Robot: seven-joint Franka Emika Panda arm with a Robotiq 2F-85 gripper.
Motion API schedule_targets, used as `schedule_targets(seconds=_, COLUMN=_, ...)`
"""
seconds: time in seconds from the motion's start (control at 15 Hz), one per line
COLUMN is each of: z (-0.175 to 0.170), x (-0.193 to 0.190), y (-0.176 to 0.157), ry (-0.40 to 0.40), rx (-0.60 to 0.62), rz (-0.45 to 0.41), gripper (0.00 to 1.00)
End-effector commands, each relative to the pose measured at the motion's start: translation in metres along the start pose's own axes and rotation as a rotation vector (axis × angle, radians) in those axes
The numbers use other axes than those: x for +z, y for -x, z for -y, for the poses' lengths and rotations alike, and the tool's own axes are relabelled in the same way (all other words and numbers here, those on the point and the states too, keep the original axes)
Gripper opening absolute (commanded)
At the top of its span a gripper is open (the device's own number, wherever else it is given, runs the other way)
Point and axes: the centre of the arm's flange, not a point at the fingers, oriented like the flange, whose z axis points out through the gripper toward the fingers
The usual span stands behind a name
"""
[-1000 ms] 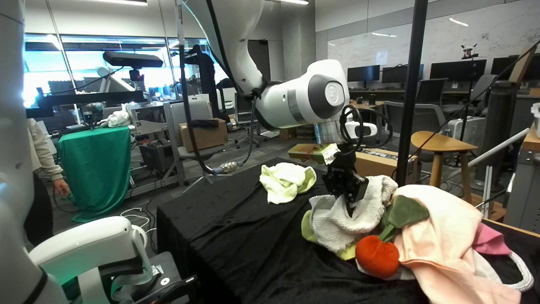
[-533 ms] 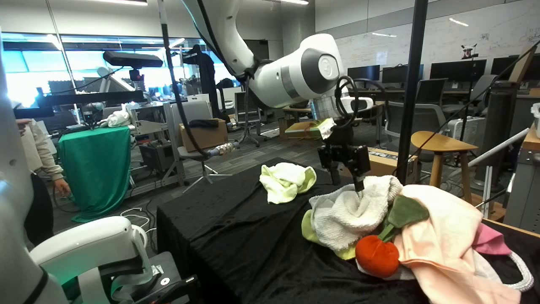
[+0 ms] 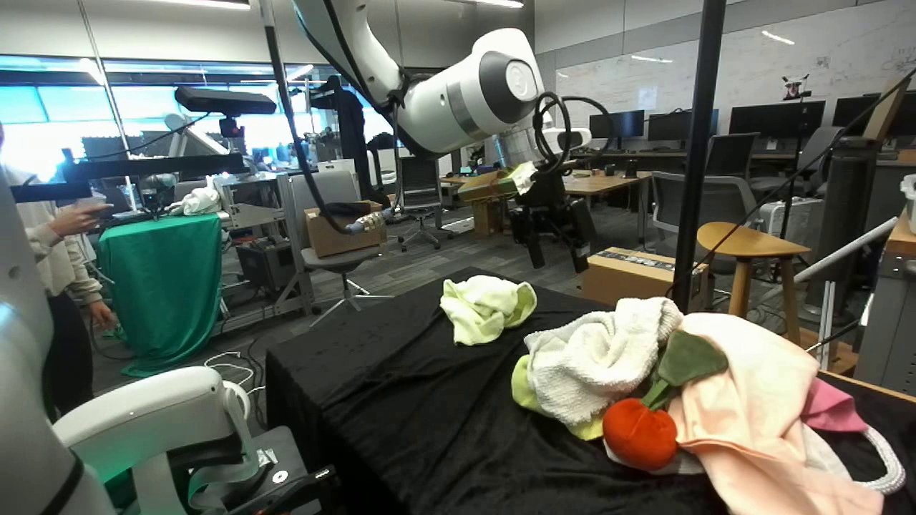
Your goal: Pile up all the objects on the table
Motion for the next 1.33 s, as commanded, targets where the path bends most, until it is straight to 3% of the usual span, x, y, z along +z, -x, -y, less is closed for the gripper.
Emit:
schedule_targets(seconds=0.0, z=0.062, x=-0.005, y=-0.009, ry=0.008, rx=-0.090, rz=-0.006, gripper=1.00)
schedule_targets(seconds=0.27, z=0.128, x=-0.001, y=-0.007, ry=-0.019, rx=-0.170, rz=-0.017, gripper=1.00)
schedule_targets(seconds=0.53, z=0.168, x=0.015, y=-0.017, ry=-0.048, rx=-0.188, rz=-0.021, gripper=1.00)
schedule_targets(seconds=1.27, z=0.189, x=0.072, y=-0.049, ry=-0.082, rx=-0.174, rz=0.025, gripper=1.00)
